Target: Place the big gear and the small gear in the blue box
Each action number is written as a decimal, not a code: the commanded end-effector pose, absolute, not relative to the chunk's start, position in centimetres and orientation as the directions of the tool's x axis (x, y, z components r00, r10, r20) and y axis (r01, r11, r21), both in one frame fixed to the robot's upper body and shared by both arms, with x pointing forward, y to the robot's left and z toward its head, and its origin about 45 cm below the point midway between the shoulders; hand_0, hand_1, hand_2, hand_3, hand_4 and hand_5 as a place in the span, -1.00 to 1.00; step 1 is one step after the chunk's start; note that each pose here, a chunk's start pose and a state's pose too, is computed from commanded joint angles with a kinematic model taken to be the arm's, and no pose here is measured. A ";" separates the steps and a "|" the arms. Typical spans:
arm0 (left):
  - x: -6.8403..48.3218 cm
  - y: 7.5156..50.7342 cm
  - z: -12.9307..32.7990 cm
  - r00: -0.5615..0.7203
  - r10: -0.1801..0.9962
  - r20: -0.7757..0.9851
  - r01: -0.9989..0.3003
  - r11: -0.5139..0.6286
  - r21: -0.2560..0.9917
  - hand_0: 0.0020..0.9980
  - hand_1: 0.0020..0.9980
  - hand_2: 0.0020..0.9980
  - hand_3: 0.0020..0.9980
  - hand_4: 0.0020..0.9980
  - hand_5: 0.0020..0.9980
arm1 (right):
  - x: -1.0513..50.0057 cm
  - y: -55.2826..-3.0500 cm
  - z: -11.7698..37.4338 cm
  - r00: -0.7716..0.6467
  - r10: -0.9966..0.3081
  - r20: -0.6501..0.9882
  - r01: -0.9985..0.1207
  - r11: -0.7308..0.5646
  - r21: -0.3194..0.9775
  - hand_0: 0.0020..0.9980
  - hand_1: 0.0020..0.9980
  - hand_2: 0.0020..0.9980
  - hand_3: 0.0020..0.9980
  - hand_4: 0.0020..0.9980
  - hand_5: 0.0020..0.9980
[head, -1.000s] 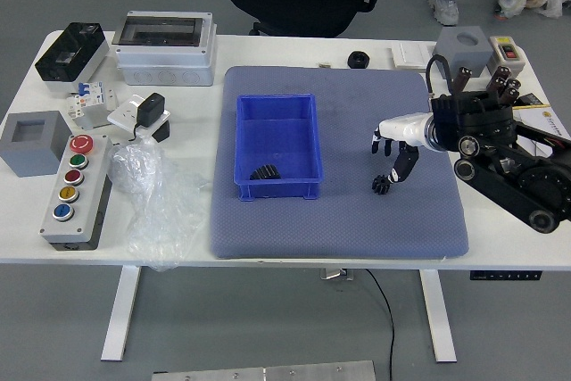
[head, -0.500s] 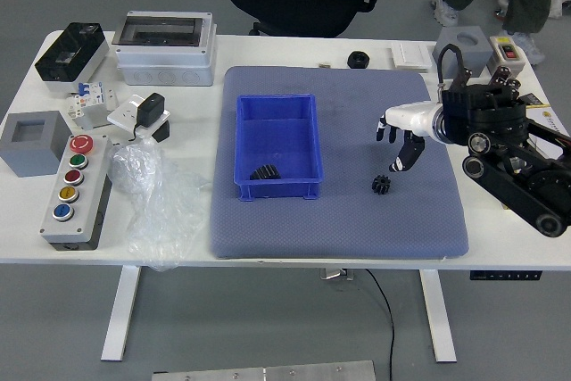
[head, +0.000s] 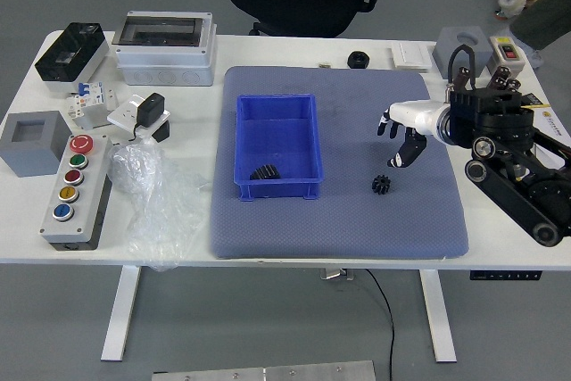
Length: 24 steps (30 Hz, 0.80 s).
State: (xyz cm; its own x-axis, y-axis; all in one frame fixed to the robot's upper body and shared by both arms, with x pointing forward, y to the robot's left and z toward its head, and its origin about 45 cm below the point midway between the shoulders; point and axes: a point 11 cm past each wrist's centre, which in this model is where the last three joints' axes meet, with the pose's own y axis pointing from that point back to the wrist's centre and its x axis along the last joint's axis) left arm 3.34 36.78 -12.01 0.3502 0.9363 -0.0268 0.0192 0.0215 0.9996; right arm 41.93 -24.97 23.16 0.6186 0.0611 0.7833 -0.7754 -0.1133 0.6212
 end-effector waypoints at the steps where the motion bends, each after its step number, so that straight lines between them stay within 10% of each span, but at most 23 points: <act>1: 3.3 36.8 -12.0 0.350 0.936 -0.027 0.019 0.021 1.000 0.71 0.65 0.64 0.55 0.19 -0.26 | 41.9 -25.0 23.0 0.620 0.057 0.783 -0.775 -0.114 0.622 0.07 0.13 0.43 0.54 0.58 -0.72; 24: 4.6 36.9 -11.8 0.362 0.932 -0.017 -0.002 0.019 1.000 0.71 0.65 0.65 0.55 0.19 -0.26 | 40.2 -24.9 19.9 0.664 0.052 0.746 -0.737 -0.122 0.665 0.06 0.12 0.39 0.50 0.57 -0.72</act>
State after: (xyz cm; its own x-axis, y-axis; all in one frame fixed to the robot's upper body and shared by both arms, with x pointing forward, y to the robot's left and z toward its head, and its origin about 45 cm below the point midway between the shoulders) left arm 4.58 36.90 -11.85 0.3617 0.9321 -0.0174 -0.0018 0.0194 0.9998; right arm 40.21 -24.94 19.94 0.6638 0.0519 0.7461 -0.7373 -0.1217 0.6645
